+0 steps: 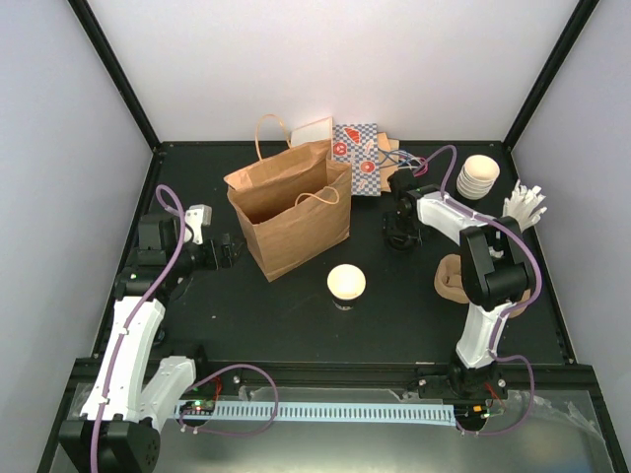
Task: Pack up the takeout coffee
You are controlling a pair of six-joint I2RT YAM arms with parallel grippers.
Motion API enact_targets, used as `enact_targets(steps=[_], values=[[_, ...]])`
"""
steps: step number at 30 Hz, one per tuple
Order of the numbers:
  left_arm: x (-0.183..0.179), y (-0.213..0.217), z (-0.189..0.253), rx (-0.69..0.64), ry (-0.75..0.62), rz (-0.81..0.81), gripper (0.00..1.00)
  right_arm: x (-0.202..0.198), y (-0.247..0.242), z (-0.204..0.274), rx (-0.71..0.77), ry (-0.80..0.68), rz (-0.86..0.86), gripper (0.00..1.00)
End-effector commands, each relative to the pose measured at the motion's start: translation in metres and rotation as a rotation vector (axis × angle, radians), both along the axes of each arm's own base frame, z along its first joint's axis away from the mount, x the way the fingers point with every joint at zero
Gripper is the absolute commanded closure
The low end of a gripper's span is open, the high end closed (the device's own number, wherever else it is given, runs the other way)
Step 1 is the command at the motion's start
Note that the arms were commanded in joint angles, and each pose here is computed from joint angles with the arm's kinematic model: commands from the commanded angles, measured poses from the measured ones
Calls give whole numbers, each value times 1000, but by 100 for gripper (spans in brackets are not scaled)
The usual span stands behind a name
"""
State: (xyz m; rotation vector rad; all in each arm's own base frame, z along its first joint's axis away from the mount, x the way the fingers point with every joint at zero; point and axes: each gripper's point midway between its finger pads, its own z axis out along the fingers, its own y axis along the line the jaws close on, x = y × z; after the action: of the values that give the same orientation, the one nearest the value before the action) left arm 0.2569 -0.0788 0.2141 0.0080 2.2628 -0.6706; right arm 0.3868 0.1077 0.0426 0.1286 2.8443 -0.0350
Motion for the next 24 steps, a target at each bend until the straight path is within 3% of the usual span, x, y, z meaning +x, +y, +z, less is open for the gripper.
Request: enact_targets(steps=[1, 14, 24], values=[[1, 1, 2, 11, -13, 2, 1, -1, -3, -8, 5, 9, -12, 20], [0, 1, 4, 13, -20, 1, 1, 1, 0, -3, 19, 3, -10, 22], [0, 1, 4, 12, -18, 1, 1, -6, -1, 51, 53, -88, 11, 25]])
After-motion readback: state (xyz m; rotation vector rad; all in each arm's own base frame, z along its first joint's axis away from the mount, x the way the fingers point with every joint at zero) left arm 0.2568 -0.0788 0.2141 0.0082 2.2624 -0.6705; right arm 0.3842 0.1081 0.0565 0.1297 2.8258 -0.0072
